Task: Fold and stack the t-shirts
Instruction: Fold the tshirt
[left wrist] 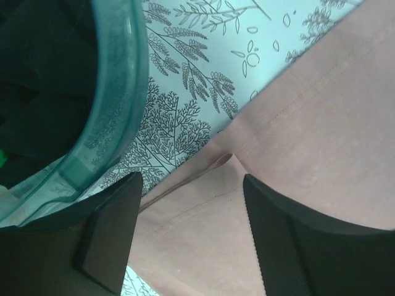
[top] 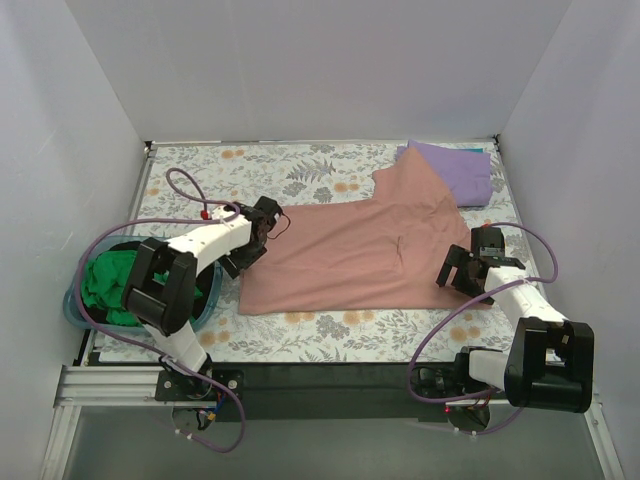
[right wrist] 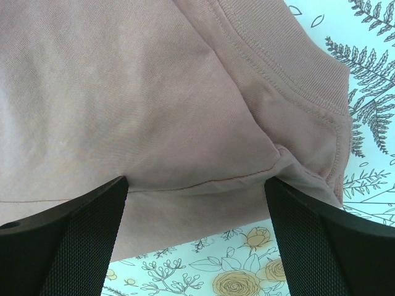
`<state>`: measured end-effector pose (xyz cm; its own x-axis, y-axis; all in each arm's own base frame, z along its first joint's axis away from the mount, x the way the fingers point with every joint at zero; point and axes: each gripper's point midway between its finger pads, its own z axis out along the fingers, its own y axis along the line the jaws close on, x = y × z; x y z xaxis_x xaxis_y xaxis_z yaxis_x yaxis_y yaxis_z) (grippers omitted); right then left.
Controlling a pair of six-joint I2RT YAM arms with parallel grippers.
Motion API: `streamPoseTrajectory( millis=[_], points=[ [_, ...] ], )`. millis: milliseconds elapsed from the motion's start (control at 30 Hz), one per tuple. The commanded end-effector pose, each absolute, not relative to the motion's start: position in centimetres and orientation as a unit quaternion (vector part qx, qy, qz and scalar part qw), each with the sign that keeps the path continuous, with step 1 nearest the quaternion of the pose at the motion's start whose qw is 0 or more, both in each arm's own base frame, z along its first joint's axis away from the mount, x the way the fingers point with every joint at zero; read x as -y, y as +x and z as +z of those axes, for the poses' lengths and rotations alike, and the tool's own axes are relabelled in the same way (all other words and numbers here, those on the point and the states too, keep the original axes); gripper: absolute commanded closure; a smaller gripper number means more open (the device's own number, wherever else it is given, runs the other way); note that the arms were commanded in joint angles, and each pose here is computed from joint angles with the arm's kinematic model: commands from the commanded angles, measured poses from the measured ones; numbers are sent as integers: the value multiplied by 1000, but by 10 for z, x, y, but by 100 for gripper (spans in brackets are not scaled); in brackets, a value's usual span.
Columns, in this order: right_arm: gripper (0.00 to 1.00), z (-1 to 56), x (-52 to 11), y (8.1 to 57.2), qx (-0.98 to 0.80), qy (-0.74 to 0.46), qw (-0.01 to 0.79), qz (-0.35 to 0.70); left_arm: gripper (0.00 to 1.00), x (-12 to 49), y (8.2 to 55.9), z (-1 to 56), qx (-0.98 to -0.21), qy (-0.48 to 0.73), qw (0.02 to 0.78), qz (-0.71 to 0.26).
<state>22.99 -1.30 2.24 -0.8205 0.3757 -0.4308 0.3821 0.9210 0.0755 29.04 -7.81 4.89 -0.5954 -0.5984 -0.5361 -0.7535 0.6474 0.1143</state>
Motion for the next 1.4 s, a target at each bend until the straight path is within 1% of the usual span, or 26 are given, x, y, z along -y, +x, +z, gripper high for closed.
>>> streamPoseTrajectory(
  millis=[0, 33, 100, 133, 233, 267, 367, 567, 667, 867, 967, 1067, 1133, 1300, 1367],
  points=[
    [2, 24, 12, 236, -953, 190, 237, -6, 33, 73, 306, 81, -863, -393, 273, 164],
    [2, 24, 12, 236, -953, 190, 237, -4, 31, 75, 309, 98, -860, -395, 285, 150],
    [2, 23, 11, 236, -953, 188, 237, -2, 22, 77, 312, 117, -859, -391, 304, 127],
    [2, 23, 10, 235, -953, 188, 236, -1, 20, 78, 313, 135, -853, -396, 323, 101],
    [2, 23, 8, 236, -954, 185, 238, 4, 11, 74, 307, 154, -846, -398, 347, 72],
    [1, 23, 7, 236, -954, 183, 239, 6, 10, 68, 301, 161, -839, -401, 362, 65],
    [2, 23, 5, 237, -954, 180, 240, 10, 9, 56, 294, 161, -829, -414, 371, 56],
    [2, 23, 1, 237, -956, 172, 239, 16, 8, 31, 271, 121, -826, -443, 331, 106],
    [2, 23, 2, 238, -956, 171, 240, 15, 8, 34, 268, 105, -839, -430, 315, 108],
    [2, 23, 2, 237, -956, 171, 240, 13, 7, 55, 265, 65, -872, -403, 268, 77],
    [2, 23, 2, 237, -955, 172, 240, 13, 7, 81, 265, 54, -895, -374, 242, 28],
    [2, 21, 3, 236, -956, 174, 237, 9, 6, 113, 264, 56, -910, -333, 245, -8],
    [2, 23, 3, 238, -955, 173, 240, 9, 6, 124, 258, 58, -915, -317, 248, -11],
    [2, 23, 3, 238, -955, 173, 241, 10, 5, 110, 253, 74, -902, -340, 265, 18],
    [1, 24, 4, 239, -954, 173, 243, 9, 5, 110, 254, 81, -899, -343, 272, 12]
  ],
)
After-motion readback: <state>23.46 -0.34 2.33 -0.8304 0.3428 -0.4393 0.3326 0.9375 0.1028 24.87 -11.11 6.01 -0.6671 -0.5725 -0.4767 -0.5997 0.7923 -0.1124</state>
